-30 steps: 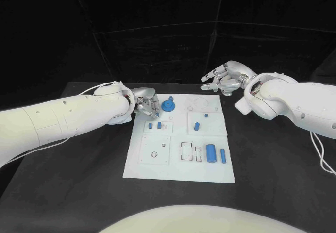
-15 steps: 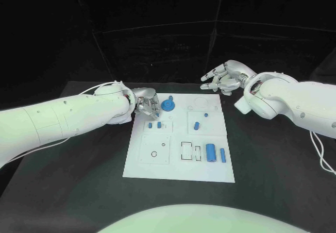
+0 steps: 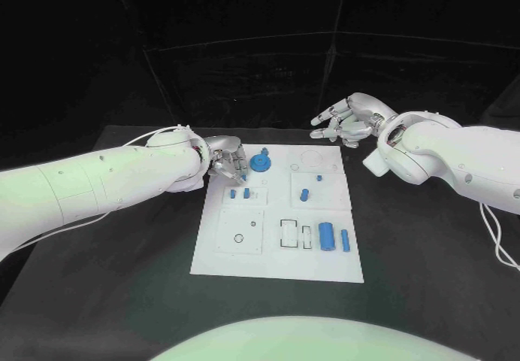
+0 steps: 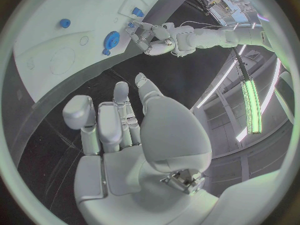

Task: Assemble the parts on the task board

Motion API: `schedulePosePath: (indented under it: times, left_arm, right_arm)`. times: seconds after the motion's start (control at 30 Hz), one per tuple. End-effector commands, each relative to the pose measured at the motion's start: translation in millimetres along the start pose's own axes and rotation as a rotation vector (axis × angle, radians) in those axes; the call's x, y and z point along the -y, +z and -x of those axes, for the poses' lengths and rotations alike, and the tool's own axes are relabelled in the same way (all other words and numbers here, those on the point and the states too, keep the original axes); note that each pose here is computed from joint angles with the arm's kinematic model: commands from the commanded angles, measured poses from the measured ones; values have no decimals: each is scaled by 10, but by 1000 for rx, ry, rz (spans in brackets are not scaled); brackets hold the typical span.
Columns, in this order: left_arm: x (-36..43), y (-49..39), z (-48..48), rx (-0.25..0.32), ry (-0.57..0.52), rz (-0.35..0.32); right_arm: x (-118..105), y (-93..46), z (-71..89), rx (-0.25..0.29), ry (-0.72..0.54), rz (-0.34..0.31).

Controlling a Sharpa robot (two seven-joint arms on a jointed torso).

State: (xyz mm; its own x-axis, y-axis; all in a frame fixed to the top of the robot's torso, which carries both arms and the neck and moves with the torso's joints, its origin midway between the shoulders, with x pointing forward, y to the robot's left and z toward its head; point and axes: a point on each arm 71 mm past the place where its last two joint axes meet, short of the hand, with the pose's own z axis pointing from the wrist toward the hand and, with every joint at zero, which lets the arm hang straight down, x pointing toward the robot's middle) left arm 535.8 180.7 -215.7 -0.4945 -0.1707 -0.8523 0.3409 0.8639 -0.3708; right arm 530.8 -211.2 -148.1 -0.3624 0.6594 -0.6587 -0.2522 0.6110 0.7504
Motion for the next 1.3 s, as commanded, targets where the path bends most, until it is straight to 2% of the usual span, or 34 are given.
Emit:
schedulePosePath:
  times: [0.03,0.53,0.63,0.8,0.93,1.13,1.2,1.3]
  left_arm:
    - [-9,0,2,-6,-14,15]
    - [-36,-25,5,-4,-20,18]
    - [-68,-44,12,-1,-22,23]
    - [-171,-117,43,20,-42,31]
    - [-264,-199,90,63,-89,25]
    - [-363,-320,199,177,-231,-21]
    - [-382,-370,247,235,-348,-59]
    - [-377,-422,291,293,-540,-120]
  right_arm:
    - [-11,1,9,0,3,5]
    - [12,-9,23,0,-2,-8]
    - [21,-14,26,-5,-20,-13]
    - [47,-30,30,-29,-118,-19]
    - [62,-42,26,-48,-227,-20]
    - [79,-63,-3,-69,-418,-17]
    - [88,-76,-29,-76,-480,-17]
    - [106,-101,-83,-85,-557,-14]
